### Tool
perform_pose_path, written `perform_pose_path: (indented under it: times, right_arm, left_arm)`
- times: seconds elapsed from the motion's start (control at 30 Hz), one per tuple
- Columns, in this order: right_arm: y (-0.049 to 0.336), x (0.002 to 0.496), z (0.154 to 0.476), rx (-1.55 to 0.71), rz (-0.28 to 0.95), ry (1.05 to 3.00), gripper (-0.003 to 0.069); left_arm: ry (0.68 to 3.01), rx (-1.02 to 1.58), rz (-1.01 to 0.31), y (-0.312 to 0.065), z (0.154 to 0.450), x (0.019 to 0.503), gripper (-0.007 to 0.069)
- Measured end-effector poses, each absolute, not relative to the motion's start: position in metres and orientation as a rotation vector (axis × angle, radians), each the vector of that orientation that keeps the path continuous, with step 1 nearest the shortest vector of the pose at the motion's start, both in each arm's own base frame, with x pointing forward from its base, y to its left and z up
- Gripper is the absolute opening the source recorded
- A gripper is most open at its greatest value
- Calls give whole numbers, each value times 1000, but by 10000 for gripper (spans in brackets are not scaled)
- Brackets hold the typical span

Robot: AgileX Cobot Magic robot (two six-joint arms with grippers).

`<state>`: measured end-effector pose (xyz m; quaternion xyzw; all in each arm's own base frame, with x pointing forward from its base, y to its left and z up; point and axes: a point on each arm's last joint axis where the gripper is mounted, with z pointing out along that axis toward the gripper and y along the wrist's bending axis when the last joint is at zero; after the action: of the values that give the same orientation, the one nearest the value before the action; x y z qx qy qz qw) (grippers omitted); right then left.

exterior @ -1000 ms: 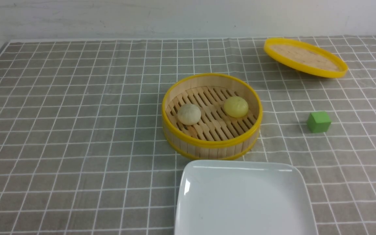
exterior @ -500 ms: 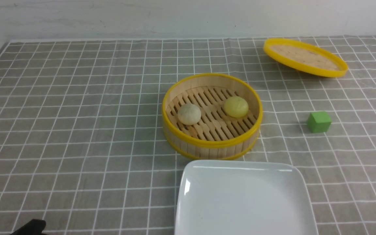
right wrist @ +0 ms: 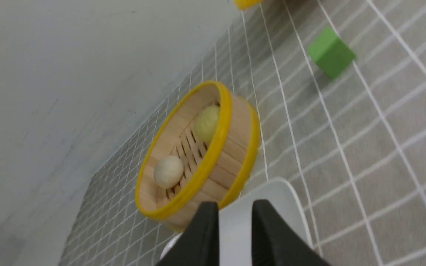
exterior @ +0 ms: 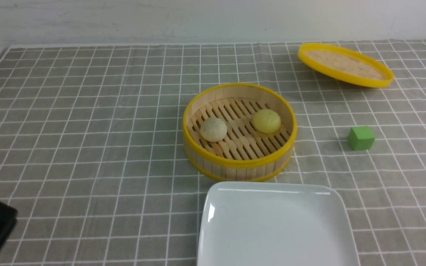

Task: Put the steamed buns into the plate on the grey tablecloth.
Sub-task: 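Reach toward a bun in the bamboo steamer with the right gripper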

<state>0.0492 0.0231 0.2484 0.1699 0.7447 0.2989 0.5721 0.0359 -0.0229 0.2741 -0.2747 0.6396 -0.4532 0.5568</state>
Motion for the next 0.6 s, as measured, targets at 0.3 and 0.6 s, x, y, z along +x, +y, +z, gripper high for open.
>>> perform_pose_path:
  times: [0.3, 0.6]
  right_arm:
    - [12, 126, 292, 165, 251, 2401, -5]
    - [54, 223, 289, -155, 679, 2566, 88]
  left_arm:
    - [2454, -388, -748, -41, 285, 90, 2]
    - [2641, -296, -655, -42, 280, 150, 19]
